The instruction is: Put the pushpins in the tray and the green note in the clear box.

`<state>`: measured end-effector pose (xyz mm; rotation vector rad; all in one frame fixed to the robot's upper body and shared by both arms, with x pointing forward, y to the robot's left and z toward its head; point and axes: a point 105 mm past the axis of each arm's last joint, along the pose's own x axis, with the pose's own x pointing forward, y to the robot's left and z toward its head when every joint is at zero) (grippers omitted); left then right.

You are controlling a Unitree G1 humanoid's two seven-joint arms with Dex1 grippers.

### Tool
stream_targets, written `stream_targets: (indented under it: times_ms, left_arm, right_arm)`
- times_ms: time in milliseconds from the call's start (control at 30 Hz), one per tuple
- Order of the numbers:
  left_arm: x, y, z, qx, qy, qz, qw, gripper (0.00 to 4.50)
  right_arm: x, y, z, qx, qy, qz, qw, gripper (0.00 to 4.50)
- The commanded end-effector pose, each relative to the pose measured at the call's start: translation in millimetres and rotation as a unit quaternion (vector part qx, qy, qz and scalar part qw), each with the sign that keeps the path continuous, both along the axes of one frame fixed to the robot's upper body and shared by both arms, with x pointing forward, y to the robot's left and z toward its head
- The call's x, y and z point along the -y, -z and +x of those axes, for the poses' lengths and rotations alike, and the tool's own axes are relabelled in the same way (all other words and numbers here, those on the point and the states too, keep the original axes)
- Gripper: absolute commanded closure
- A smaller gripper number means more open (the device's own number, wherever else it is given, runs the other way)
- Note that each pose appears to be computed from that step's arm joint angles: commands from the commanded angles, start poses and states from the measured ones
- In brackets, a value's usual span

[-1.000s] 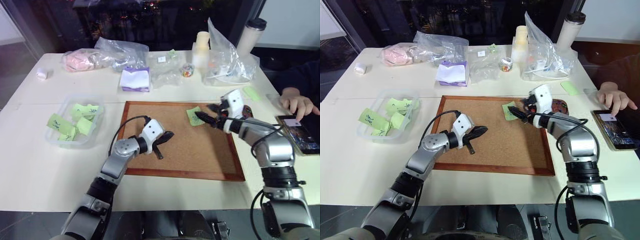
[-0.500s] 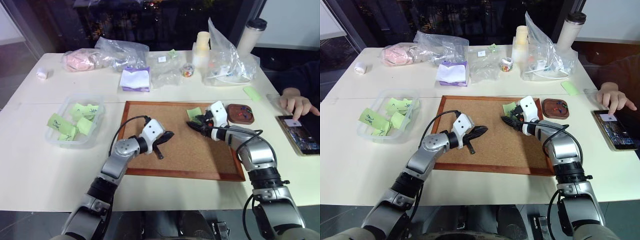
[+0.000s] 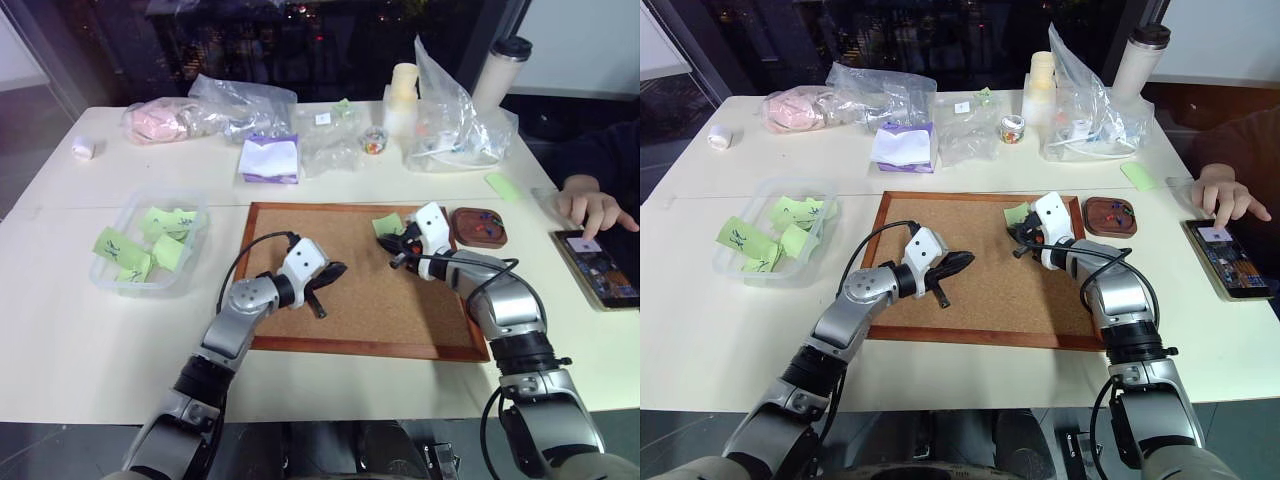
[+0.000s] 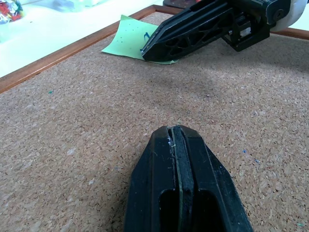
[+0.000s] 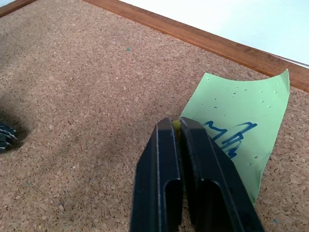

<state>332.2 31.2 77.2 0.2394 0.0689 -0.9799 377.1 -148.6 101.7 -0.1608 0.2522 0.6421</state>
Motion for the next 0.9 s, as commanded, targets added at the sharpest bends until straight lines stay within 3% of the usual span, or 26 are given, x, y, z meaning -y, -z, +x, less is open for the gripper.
stream_targets:
  times_ms: [33,467,600,733,833,900]
  left_arm:
    - [-17.6,41.7,-3.6,-0.075,-0.039,0.032,0.996,4.5]
    - [-23.0,56.9,-1.0,-0.091,-0.067,0.029,0.993,4.5]
    - [-9.8,-3.7,25.8,-0.093,-0.11,-0.127,0.981,4.5]
    - [-1.7,-44.0,41.9,-0.134,-0.119,-0.231,0.956,4.5]
    - [8.7,-58.3,43.3,-0.167,-0.099,-0.265,0.944,3.55]
    - [13.2,-65.2,44.6,-0.201,-0.09,-0.298,0.929,2.59]
  right_arm:
    - [-4.8,-31.2,3.1,0.046,-0.011,0.012,0.999,4.38]
    - [2.2,-76.9,-7.1,0.098,-0.016,0.003,0.995,4.38]
    - [0.6,-79.4,-26.6,0.101,-0.042,-0.025,0.994,4.38]
    - [-4.3,-75.7,-45.9,0.091,-0.062,-0.04,0.993,4.38]
    - [-7.8,-76.5,-54.5,0.093,-0.068,-0.053,0.992,4.5]
    - [-10.0,-81.9,-57.4,0.1,-0.07,-0.054,0.991,4.5]
